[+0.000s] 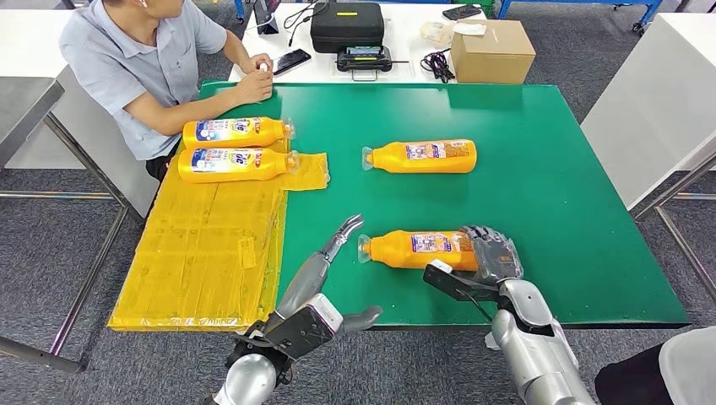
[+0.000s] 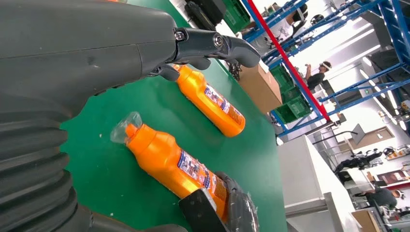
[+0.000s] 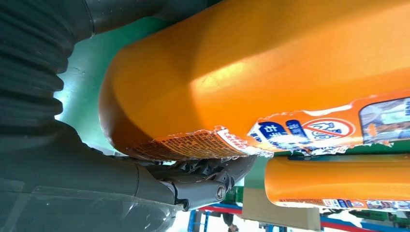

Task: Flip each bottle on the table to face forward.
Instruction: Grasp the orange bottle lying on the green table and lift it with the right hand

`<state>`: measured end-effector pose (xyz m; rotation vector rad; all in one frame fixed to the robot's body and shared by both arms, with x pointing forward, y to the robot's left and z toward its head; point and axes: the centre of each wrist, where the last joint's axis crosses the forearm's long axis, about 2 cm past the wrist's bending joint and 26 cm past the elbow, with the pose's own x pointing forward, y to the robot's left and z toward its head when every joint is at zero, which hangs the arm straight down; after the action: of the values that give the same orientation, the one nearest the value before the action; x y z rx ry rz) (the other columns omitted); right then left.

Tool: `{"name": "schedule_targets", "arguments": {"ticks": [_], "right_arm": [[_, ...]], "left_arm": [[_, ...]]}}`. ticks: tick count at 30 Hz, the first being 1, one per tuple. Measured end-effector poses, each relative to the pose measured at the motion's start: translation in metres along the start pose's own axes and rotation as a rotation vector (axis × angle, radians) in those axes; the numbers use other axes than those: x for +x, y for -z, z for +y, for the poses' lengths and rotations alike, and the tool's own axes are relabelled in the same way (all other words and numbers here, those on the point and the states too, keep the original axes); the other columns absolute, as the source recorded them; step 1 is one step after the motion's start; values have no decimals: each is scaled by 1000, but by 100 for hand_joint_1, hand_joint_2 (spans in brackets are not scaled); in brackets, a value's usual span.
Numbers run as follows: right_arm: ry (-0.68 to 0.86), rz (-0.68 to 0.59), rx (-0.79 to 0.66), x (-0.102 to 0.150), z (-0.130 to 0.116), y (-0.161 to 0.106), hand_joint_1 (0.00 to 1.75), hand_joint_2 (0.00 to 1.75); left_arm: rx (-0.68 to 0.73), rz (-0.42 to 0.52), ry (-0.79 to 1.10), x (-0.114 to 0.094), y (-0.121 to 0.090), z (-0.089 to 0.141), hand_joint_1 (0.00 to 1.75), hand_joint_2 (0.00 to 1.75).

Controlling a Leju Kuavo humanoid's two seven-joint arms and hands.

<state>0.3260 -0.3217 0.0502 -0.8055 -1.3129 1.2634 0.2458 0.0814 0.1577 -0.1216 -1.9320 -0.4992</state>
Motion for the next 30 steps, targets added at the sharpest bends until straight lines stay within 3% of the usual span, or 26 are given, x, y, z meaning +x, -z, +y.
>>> {"name": "schedule_targets", "arguments": {"ticks": [13, 23, 30], "right_arm": [[15, 33, 66, -16, 5, 1, 175, 175], [569, -96, 44, -38, 16, -21, 175, 175], [658, -129, 16, -32, 19, -33, 175, 175]], "left_arm": [[-13, 2, -17, -3, 1, -3, 0, 175], [107, -7, -221, -8, 0, 0, 0, 175], [175, -1, -258, -11, -2, 4, 0, 175]]}}
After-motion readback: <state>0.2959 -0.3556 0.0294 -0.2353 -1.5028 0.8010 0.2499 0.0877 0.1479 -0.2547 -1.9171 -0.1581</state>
